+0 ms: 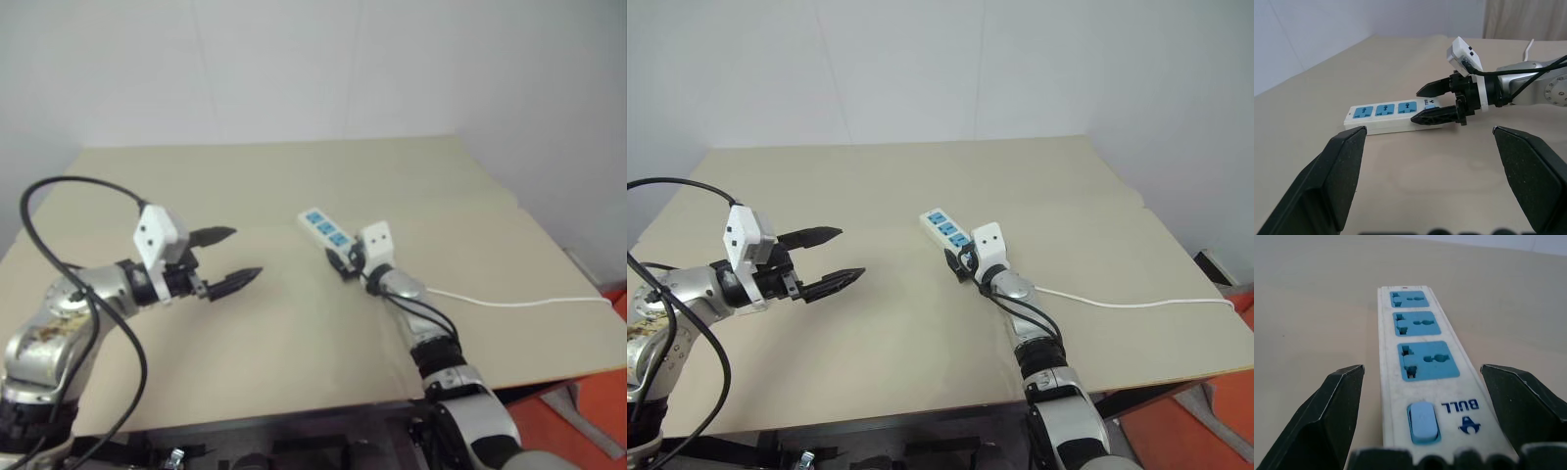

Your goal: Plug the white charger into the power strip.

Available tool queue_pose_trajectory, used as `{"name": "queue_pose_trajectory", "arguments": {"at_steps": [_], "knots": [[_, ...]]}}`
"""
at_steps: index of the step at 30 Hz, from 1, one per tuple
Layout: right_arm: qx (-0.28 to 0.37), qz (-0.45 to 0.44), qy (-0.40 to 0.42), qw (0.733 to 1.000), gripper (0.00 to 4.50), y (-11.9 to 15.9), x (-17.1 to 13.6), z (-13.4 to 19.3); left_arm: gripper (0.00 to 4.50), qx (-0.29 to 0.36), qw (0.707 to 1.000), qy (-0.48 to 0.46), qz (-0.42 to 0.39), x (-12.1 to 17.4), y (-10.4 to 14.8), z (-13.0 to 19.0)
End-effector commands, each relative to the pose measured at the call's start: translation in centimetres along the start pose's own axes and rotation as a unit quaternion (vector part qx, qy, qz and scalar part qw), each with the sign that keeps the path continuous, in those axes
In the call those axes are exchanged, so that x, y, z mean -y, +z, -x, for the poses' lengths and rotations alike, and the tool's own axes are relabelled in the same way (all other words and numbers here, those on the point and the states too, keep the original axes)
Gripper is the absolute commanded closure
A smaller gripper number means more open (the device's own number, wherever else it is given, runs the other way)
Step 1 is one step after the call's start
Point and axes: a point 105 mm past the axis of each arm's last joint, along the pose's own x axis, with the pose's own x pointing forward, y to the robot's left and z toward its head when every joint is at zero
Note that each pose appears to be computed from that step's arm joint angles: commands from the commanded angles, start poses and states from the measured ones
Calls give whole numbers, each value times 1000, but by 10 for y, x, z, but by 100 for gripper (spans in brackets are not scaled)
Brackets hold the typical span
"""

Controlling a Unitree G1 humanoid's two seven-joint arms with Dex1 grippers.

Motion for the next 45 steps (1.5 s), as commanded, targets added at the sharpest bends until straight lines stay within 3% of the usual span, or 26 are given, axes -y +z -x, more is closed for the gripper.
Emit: {"name": "queue_pose_trajectory", "arguments": {"at_steps": [1, 10, 42, 45], "knots": [[15, 5, -7, 1000, 3, 4, 10, 2, 0, 15, 1000, 3, -22, 1, 11, 3], [46, 31, -10, 998, 3, 19, 17, 7, 0, 15, 1000, 3, -22, 1, 10, 3], [24, -62, 53, 996, 3, -19, 13, 2, 0, 13, 999, -6, -28, 1, 13, 3], [21, -65, 57, 996, 60, -23, 10, 2, 0, 10, 1000, -5, -30, 1, 14, 5]]}}
